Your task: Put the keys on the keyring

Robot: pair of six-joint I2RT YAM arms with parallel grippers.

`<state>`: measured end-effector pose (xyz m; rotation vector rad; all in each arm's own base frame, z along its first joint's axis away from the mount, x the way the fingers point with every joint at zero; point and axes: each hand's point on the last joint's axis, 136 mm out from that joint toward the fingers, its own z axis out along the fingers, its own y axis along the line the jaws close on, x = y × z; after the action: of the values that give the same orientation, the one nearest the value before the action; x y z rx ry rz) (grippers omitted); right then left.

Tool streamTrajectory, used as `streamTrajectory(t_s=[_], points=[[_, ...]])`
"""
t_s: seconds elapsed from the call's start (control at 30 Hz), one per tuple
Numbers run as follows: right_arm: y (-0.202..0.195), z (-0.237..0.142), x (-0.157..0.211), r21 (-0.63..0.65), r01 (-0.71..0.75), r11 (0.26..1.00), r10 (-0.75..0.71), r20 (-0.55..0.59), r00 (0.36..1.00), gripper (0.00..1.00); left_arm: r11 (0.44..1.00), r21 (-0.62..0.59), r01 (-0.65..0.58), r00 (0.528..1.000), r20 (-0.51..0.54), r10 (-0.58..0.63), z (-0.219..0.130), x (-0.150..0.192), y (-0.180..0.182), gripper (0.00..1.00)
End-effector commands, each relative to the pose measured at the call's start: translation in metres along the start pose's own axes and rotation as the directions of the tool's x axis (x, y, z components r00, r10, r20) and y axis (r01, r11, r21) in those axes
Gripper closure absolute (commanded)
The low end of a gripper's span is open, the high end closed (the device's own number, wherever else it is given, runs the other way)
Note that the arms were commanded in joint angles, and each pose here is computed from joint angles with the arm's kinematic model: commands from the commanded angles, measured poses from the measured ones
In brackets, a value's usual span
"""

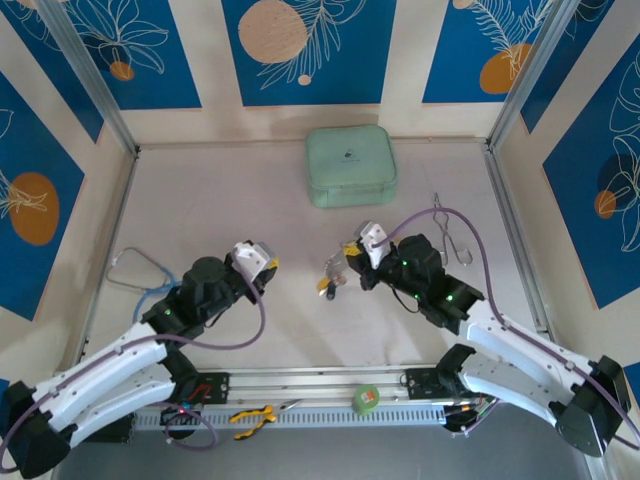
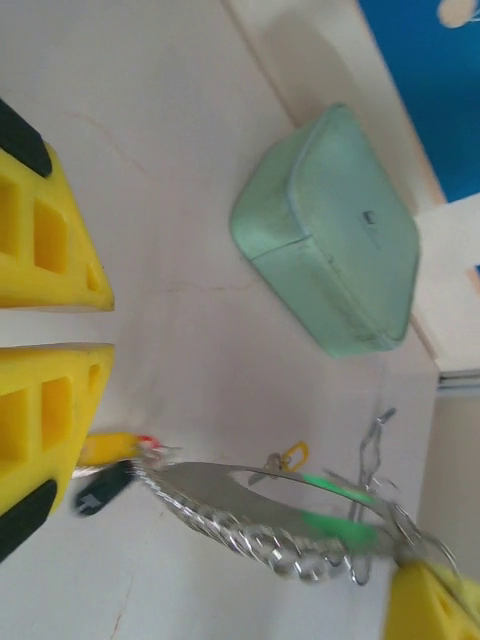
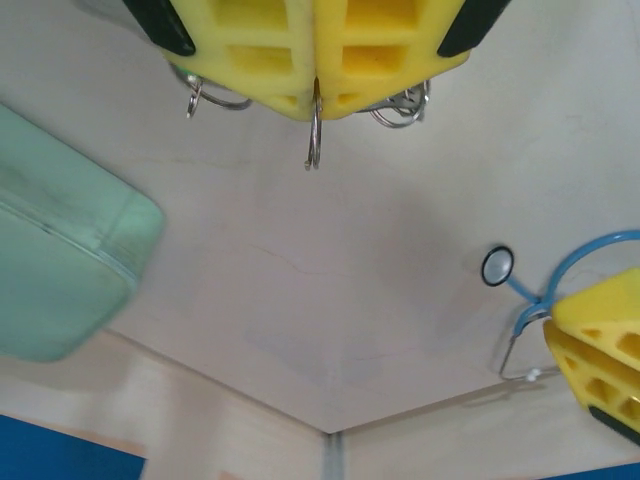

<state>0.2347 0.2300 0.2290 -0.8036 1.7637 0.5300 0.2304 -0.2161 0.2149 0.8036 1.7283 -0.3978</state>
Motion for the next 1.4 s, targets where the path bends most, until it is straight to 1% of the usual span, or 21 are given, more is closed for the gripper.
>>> streamTrajectory(t_s=[0.0, 0.07, 0.17, 0.3, 0.4, 0.5, 0.6, 0.67, 0.77, 0.9, 0.93, 1.07, 1.17, 1.27, 1.37], points=[[-0.024, -0.022, -0.01, 0.107, -0.055, 0.993, 0.055, 0.008, 0.998, 1.0, 0.993, -0.018, 0.12, 0.992, 0.039, -0.12, 0.015, -0.027, 0.005, 0.82], [-0.041, -0.033, -0.013, 0.187, -0.09, 0.978, 0.088, 0.022, 0.996, 1.0, 0.987, 0.018, 0.16, 0.987, -0.006, -0.16, 0.033, -0.025, -0.002, 0.78], [-0.071, -0.053, -0.017, 0.323, -0.152, 0.934, 0.147, 0.039, 0.988, 1.0, 0.968, 0.076, 0.238, 0.969, -0.086, -0.232, 0.062, -0.022, -0.016, 0.75], [-0.102, -0.082, -0.024, 0.463, -0.205, 0.862, 0.189, 0.081, 0.979, 1.0, 0.918, 0.112, 0.382, 0.913, -0.197, -0.356, 0.105, -0.013, -0.033, 0.75], [-0.115, -0.105, -0.031, 0.521, -0.228, 0.822, 0.194, 0.12, 0.974, 1.0, 0.864, 0.126, 0.487, 0.851, -0.291, -0.437, 0.141, -0.005, -0.049, 0.72], [-0.12, -0.124, -0.039, 0.552, -0.241, 0.798, 0.186, 0.155, 0.97, 1.0, 0.813, 0.147, 0.563, 0.79, -0.386, -0.477, 0.175, 0.004, -0.072, 0.7], [-0.119, -0.139, -0.047, 0.56, -0.242, 0.793, 0.165, 0.185, 0.969, 1.0, 0.783, 0.162, 0.601, 0.744, -0.471, -0.473, 0.205, 0.016, -0.097, 0.67], [-0.118, -0.146, -0.052, 0.563, -0.241, 0.791, 0.152, 0.2, 0.968, 1.0, 0.766, 0.186, 0.616, 0.73, -0.5, -0.466, 0.223, 0.015, -0.113, 0.65], [-0.117, -0.153, -0.056, 0.565, -0.232, 0.792, 0.136, 0.207, 0.969, 1.0, 0.765, 0.202, 0.611, 0.725, -0.529, -0.44, 0.248, 0.018, -0.131, 0.64], [-0.114, -0.159, -0.06, 0.562, -0.227, 0.796, 0.127, 0.211, 0.969, 1.0, 0.767, 0.209, 0.607, 0.716, -0.563, -0.413, 0.275, 0.023, -0.143, 0.63], [-0.114, -0.159, -0.061, 0.559, -0.228, 0.797, 0.129, 0.211, 0.969, 1.0, 0.769, 0.213, 0.602, 0.717, -0.569, -0.403, 0.279, 0.024, -0.146, 0.63], [-0.112, -0.162, -0.061, 0.553, -0.234, 0.8, 0.133, 0.216, 0.967, 1.0, 0.766, 0.207, 0.609, 0.69, -0.615, -0.383, 0.293, 0.031, -0.158, 0.63], [-0.11, -0.163, -0.061, 0.547, -0.236, 0.803, 0.135, 0.22, 0.966, 1.0, 0.78, 0.169, 0.602, 0.669, -0.639, -0.379, 0.302, 0.042, -0.159, 0.63], [-0.109, -0.163, -0.061, 0.542, -0.236, 0.806, 0.135, 0.22, 0.966, 1.0, 0.802, 0.127, 0.583, 0.669, -0.636, -0.385, 0.309, 0.047, -0.152, 0.62], [-0.108, -0.163, -0.062, 0.539, -0.234, 0.809, 0.134, 0.219, 0.966, 1.0, 0.819, 0.093, 0.566, 0.666, -0.638, -0.387, 0.315, 0.052, -0.147, 0.59]])
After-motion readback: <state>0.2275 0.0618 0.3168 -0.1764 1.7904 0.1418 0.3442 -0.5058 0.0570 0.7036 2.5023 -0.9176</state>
